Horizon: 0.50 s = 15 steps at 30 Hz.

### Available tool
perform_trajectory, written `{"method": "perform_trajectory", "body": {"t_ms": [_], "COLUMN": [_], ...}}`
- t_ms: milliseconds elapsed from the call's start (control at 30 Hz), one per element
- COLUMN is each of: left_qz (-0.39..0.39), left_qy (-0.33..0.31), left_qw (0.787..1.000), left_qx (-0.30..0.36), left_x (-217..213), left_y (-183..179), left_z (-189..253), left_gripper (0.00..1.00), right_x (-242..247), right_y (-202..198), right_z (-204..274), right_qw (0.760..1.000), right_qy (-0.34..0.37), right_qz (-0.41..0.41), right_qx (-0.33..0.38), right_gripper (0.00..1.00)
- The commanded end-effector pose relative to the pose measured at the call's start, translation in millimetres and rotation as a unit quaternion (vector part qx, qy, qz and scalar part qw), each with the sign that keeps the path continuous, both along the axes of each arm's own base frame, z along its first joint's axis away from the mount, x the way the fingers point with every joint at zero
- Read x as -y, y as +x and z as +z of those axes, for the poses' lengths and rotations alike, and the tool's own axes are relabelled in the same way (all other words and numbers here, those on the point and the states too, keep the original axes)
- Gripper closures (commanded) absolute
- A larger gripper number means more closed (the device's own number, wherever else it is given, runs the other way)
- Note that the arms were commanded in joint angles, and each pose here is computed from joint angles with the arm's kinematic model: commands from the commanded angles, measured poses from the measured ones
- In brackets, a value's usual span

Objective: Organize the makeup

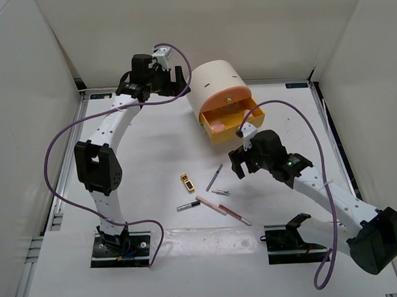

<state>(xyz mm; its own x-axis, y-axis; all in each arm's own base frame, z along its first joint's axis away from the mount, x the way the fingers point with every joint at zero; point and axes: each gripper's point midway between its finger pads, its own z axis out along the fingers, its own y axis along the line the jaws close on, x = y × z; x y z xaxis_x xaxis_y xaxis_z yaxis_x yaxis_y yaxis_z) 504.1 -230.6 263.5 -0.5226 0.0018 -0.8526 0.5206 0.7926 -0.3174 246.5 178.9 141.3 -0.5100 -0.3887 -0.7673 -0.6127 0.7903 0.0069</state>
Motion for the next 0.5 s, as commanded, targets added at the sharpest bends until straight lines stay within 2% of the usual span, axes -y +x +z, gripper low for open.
{"method": "perform_trajectory", "body": {"t_ms": [0,100,333,467], "left_qz": [-0.019,-0.027,-0.047,-0.071], "left_qy": [-0.018,-0.025,-0.024,-0.035], "left_qw": [0.999,0.999,0.999,0.997], "left_qx": [0.024,0.027,0.005,0.0], "left_x": [6,11,18,27], "left_y": [-3,3,8,7], "left_z": [24,24,4,-4], "left_gripper": [0.02,0.02,0.02,0.02], "right_x": [1,-1,-3,0], "right_y": [8,19,30,40], "right_z": [2,1,-16,-12], "right_qw": [1.0,0.998,0.998,0.997], "right_qy": [-0.001,0.013,-0.014,-0.016], "right_qz": [-0.019,-0.051,-0.055,-0.071], "right_qx": [0.018,0.023,0.006,0.021], "right_gripper": [0.02,0.02,0.02,0.02]}}
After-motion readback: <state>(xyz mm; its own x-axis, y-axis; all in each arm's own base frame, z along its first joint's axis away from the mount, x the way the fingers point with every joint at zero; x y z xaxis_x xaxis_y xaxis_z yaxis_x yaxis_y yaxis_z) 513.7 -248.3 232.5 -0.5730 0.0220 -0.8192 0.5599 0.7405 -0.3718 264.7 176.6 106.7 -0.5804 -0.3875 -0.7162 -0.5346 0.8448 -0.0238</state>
